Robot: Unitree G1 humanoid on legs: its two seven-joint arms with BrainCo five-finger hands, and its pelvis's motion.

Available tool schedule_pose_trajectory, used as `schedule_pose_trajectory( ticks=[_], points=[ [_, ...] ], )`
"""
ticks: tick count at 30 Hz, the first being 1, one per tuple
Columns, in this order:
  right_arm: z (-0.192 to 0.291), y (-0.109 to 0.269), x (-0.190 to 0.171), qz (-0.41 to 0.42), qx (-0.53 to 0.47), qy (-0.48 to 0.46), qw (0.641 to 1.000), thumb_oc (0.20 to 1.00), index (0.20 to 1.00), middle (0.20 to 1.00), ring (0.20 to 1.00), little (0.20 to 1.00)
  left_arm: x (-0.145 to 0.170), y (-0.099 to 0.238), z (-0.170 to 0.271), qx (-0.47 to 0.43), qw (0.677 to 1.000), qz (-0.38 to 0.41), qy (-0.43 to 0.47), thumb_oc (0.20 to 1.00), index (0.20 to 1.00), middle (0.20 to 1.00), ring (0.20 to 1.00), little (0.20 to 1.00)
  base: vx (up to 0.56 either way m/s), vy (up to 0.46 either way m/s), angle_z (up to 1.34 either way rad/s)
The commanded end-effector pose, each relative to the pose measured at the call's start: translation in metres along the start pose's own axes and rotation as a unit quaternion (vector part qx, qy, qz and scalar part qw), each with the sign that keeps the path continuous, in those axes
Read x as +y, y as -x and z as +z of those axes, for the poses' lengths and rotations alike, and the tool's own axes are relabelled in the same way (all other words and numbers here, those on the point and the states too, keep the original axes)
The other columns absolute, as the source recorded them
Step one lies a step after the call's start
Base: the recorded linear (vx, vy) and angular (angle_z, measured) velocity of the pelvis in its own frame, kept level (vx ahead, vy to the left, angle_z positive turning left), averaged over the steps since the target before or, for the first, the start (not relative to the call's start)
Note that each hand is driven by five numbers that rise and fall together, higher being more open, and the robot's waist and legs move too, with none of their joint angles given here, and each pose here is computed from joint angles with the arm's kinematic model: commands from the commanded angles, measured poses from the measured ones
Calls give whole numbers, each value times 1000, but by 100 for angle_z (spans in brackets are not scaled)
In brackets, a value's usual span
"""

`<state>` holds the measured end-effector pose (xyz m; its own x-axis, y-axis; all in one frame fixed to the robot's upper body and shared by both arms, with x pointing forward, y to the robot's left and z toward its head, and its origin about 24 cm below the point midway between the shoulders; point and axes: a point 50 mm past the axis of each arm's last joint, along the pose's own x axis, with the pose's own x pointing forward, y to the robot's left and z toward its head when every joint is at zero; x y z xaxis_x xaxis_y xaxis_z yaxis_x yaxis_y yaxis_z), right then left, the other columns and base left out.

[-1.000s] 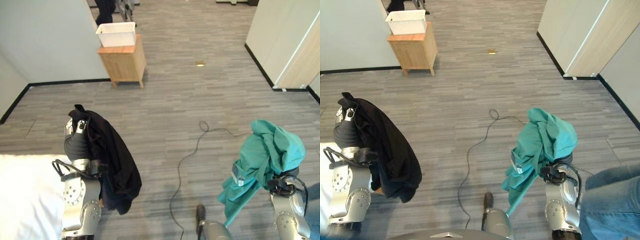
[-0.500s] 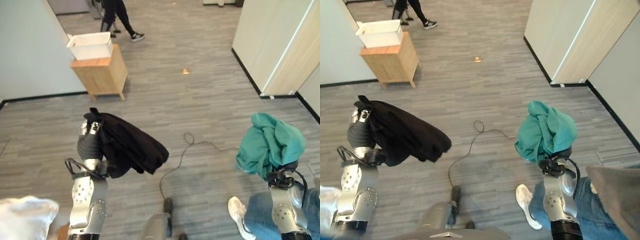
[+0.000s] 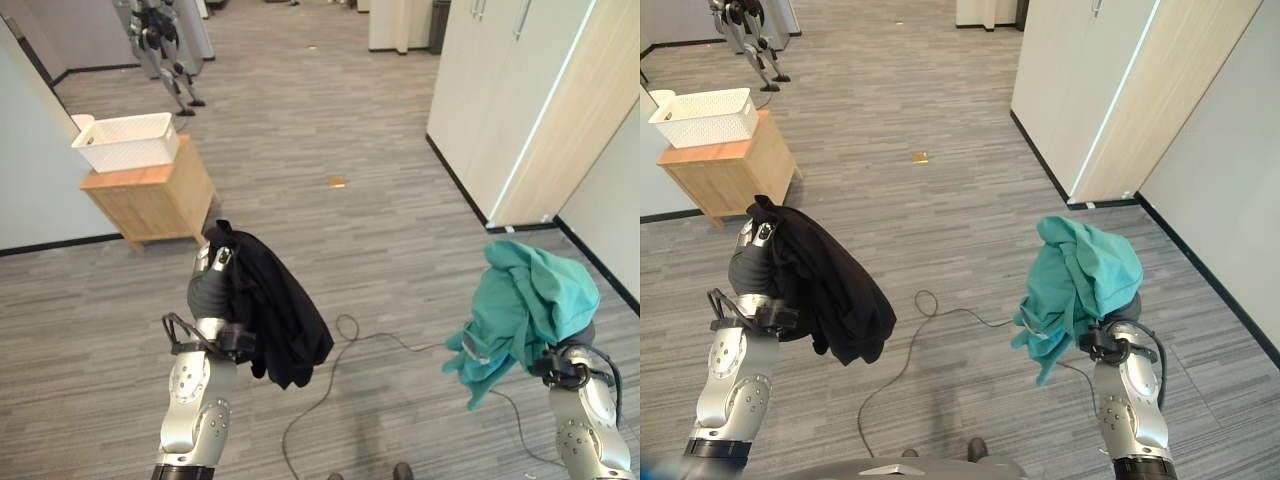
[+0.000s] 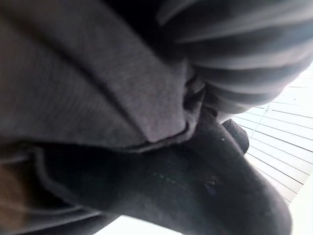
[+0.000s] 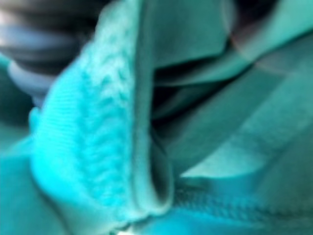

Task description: Pick up bed clothes into laundry basket.

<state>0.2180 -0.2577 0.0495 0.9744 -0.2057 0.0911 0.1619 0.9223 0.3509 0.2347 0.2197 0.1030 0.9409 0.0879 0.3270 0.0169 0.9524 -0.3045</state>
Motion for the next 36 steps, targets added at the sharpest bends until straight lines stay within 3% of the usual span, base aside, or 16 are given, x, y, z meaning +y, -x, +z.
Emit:
schedule_pose_trajectory(
  ticks=[1, 3, 7, 13, 19, 29, 36],
  points=[
    [6, 8, -24, -35, 10, 68, 997, 200, 200, 200, 200, 200, 28, -1, 31, -48, 993, 61, -93, 200, 200, 200, 200, 200, -8, 12, 19],
    [11, 2, -18, -34, -14, 39, 999, 200, 200, 200, 200, 200, 30, 3, 26, -38, 993, 72, -90, 200, 200, 200, 200, 200, -7, 30, 6],
    [19, -14, -4, 5, -25, 76, 997, 200, 200, 200, 200, 200, 40, 5, 34, -53, 988, 98, -105, 200, 200, 200, 200, 200, -9, 60, 0],
    [13, -28, 36, 103, -14, 80, 991, 200, 200, 200, 200, 200, 61, 12, 47, -77, 974, 163, -140, 200, 200, 200, 200, 200, 15, 157, 28],
    [14, -28, 50, 119, -26, 63, 991, 200, 200, 200, 200, 200, 65, 8, 42, -65, 972, 175, -145, 200, 200, 200, 200, 200, 56, 187, 49],
    [-5, -13, 29, 66, 14, 31, 997, 200, 200, 200, 200, 200, 36, -7, 26, -44, 988, 95, -109, 200, 200, 200, 200, 200, 303, 50, 23],
    [-10, -6, 14, 41, 31, 37, 998, 200, 200, 200, 200, 200, 22, 2, 7, 9, 995, 23, -100, 200, 200, 200, 200, 200, 432, -94, 85]
  ],
)
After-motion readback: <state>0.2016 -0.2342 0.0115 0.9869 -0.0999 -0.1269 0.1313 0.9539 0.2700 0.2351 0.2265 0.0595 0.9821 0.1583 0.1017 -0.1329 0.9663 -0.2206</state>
